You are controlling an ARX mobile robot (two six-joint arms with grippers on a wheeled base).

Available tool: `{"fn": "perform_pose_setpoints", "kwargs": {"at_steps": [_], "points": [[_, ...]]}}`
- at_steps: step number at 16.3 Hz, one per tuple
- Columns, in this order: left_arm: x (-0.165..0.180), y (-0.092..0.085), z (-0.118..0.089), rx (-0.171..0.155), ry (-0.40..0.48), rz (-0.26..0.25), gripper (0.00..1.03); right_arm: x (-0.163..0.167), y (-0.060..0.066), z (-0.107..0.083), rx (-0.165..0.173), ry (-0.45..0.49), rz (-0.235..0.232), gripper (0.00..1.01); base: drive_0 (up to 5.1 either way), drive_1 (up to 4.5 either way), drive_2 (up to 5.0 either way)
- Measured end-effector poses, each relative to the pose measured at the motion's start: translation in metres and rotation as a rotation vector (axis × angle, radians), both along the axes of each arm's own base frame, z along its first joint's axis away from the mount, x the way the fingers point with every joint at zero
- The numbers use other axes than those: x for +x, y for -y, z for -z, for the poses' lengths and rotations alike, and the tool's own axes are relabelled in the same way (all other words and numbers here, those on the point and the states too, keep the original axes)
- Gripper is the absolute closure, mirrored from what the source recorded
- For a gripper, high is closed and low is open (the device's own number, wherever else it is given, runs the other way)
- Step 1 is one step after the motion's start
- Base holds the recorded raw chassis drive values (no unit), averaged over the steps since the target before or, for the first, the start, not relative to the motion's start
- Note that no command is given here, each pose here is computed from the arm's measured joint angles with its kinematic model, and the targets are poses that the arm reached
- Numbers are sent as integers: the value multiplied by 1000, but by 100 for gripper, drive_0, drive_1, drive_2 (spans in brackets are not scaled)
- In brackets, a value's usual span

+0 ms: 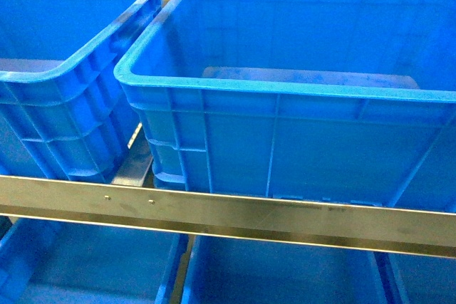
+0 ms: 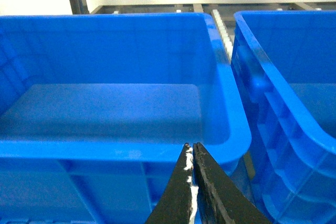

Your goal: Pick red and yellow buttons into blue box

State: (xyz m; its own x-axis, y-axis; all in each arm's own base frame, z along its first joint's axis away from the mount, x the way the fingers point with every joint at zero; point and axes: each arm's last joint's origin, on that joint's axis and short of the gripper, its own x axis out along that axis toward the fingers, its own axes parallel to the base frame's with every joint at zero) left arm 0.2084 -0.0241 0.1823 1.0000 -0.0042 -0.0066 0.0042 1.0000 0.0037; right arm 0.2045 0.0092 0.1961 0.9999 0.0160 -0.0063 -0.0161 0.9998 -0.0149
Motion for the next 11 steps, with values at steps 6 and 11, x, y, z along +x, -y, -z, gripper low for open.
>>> {"fn": "perform_pose_setpoints", "kwargs": {"at_steps": [6,11], "points": [[-42,-22,15,-1,16,-3,101,-41,9,17,1,-4,15,99,0,0,0],[-61,-24,17,-2,3,-3,101,-59,9,26,1,32,16,99,0,0,0]]}}
